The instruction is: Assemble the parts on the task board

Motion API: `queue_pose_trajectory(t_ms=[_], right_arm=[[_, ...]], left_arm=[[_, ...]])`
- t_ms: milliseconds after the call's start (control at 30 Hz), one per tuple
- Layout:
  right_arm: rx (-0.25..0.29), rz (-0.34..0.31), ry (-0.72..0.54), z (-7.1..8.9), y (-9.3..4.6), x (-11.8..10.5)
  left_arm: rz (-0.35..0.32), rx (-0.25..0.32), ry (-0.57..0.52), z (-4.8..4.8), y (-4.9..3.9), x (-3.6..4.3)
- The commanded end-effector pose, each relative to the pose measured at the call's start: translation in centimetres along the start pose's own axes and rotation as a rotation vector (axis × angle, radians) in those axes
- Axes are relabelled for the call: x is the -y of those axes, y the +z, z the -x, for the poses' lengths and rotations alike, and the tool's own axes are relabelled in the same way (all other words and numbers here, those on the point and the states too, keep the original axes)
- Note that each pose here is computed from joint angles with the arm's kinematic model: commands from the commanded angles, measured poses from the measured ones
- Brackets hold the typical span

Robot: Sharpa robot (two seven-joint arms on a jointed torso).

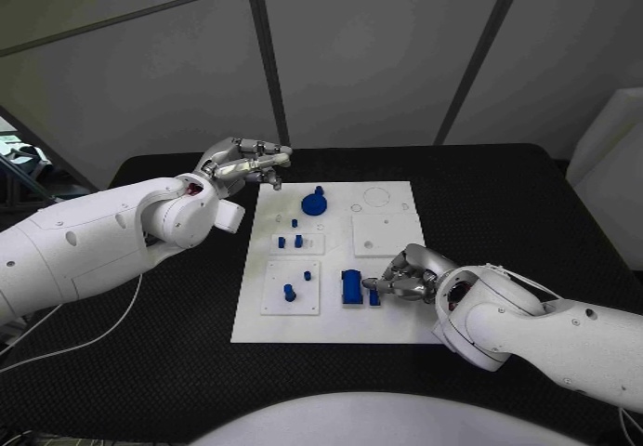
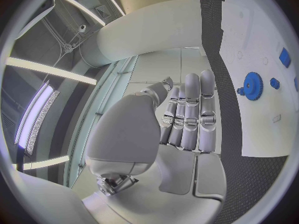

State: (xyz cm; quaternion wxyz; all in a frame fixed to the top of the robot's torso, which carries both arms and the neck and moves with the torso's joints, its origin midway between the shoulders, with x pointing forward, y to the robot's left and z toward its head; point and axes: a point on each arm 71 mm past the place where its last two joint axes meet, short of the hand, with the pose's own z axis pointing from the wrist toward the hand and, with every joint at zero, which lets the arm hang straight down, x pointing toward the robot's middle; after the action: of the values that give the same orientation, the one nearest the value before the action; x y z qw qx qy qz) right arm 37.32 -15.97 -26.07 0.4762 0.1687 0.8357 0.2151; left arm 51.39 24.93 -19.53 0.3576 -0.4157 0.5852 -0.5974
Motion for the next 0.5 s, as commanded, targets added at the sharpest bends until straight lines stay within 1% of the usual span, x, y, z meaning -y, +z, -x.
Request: queue_pose_trajectory(t_ms=[33, 267, 500], right_arm=[[0.005, 0.025, -0.011, 0.05, -0.18, -0.27], [0.04, 0.045, -0.004, 0.57, -0.29, 0.04], [0.053, 0.046, -0.012, 0.84, 0.09, 0.51]], left_arm=[[-0.008, -0.009, -0.007, -0.13, 0.06, 0.17], [-0.008, -0.008, -0.006, -0.12, 0.08, 0.16], [-0.008, -0.009, -0.007, -0.18, 0.14, 0.14]])
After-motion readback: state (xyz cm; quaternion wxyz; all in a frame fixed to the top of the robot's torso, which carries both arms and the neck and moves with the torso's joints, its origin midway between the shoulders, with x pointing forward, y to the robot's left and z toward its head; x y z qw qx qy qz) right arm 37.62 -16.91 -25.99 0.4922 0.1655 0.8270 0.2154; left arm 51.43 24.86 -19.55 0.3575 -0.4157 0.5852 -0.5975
